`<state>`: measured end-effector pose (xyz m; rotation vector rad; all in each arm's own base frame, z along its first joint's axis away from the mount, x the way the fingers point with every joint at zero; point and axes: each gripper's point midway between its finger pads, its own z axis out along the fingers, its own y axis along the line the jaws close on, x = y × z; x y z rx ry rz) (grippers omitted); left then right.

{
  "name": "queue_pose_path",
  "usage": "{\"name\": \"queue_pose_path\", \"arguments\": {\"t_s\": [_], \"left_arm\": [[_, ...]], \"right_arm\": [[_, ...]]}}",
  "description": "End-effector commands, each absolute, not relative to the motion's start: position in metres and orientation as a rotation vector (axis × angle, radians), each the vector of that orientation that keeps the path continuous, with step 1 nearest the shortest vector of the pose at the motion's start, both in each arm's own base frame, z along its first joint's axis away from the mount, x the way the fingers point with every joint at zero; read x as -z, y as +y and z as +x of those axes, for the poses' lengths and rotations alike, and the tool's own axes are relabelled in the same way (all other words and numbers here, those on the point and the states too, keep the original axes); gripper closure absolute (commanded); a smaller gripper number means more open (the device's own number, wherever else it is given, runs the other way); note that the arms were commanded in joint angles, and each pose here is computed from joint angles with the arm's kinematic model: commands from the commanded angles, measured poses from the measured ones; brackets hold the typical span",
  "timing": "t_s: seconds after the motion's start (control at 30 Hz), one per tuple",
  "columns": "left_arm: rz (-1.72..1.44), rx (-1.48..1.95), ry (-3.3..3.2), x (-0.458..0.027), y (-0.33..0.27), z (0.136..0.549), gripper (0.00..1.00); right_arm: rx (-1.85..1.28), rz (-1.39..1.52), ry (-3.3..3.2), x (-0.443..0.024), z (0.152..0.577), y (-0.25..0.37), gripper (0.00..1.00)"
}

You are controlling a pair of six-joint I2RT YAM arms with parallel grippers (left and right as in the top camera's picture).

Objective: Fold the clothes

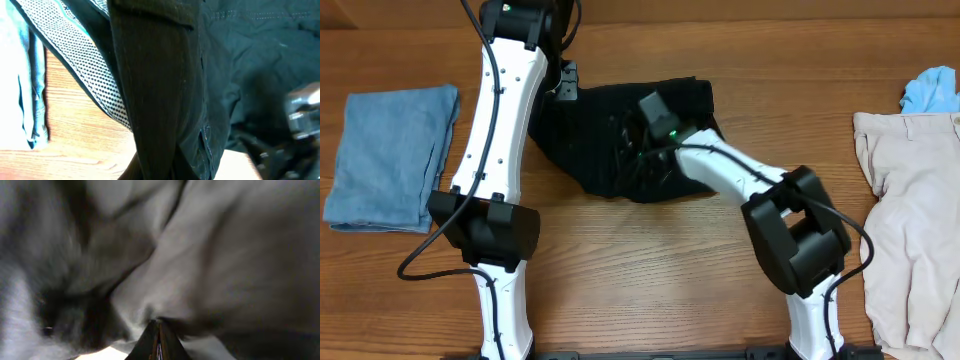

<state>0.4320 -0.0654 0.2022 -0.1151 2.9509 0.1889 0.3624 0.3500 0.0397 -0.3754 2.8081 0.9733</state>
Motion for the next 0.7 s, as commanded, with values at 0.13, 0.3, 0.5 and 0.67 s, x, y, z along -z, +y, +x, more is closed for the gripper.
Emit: {"name": "queue_pose_path", "arguments": {"t_s": [0.13, 0.3, 0.5, 0.67], "left_arm": [[-0.101, -0.202, 2.946, -0.208, -0.078, 0.424, 0.96], [-0.039, -0.196, 2.945, -0.208, -0.096, 0.42, 0.96], [0.044, -0.19, 2.943, -0.208, -0.116, 0.415, 0.96], [0.067, -0.19, 2.943, -0.208, -0.118, 0.415, 0.96]], "right_arm": [[-0.928, -0.395, 2.873, -0.02, 0.338, 0.37, 0.96], [-0.968, -0.221, 2.774, -0.088, 0.405, 0.31, 0.96], [-1.029, -0.274, 2.669, -0.074, 0.424, 0.336, 0.96], [-1.206, -0.355, 2.761, -0.002, 0.39, 0.385, 0.96]]}}
